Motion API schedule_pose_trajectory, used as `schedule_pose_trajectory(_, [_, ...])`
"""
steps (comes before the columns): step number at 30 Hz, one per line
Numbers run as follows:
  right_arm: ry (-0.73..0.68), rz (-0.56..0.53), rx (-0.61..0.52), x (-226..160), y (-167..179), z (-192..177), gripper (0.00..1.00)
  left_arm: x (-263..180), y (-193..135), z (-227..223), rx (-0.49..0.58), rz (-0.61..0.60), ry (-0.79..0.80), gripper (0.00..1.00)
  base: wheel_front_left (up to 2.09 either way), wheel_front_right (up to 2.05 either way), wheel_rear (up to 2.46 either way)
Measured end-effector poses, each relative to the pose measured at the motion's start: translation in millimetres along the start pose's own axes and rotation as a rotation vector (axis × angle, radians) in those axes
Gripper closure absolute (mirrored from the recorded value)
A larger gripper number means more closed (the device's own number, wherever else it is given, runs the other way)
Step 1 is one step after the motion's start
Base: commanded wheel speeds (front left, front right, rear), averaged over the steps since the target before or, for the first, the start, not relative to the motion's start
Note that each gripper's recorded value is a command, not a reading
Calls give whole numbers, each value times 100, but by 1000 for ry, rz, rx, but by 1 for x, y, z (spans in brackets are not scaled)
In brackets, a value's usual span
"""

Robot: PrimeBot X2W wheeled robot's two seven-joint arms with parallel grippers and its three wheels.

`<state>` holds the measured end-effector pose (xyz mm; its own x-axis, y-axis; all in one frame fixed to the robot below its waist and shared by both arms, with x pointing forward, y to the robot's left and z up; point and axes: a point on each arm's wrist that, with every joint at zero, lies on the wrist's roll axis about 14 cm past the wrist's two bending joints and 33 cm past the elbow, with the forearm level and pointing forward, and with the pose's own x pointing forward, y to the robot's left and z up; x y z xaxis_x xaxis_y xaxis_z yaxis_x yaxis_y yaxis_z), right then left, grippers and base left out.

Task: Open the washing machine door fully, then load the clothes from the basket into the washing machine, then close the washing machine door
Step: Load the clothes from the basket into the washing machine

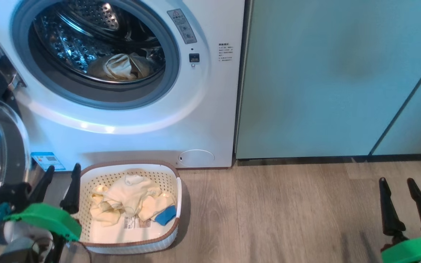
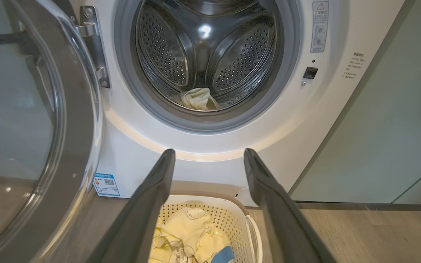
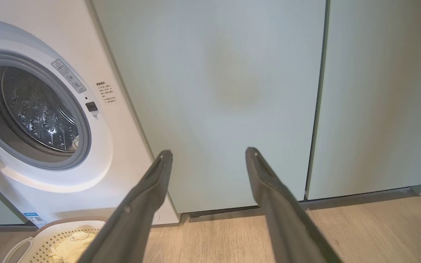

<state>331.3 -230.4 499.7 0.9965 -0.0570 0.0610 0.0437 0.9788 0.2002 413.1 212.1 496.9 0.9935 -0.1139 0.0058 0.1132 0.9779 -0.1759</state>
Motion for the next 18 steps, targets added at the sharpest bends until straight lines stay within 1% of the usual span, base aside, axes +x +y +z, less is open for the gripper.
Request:
schedule_pose_trajectory(7, [-10,9,0,2,2,3,0,-17,19,8,-4,74,-37,0,0,0,0])
schedule_pose_trajectory(18, [-15,3,1,1,0,4,0,-29,26,11,-1,101,-55,0,0,0,0])
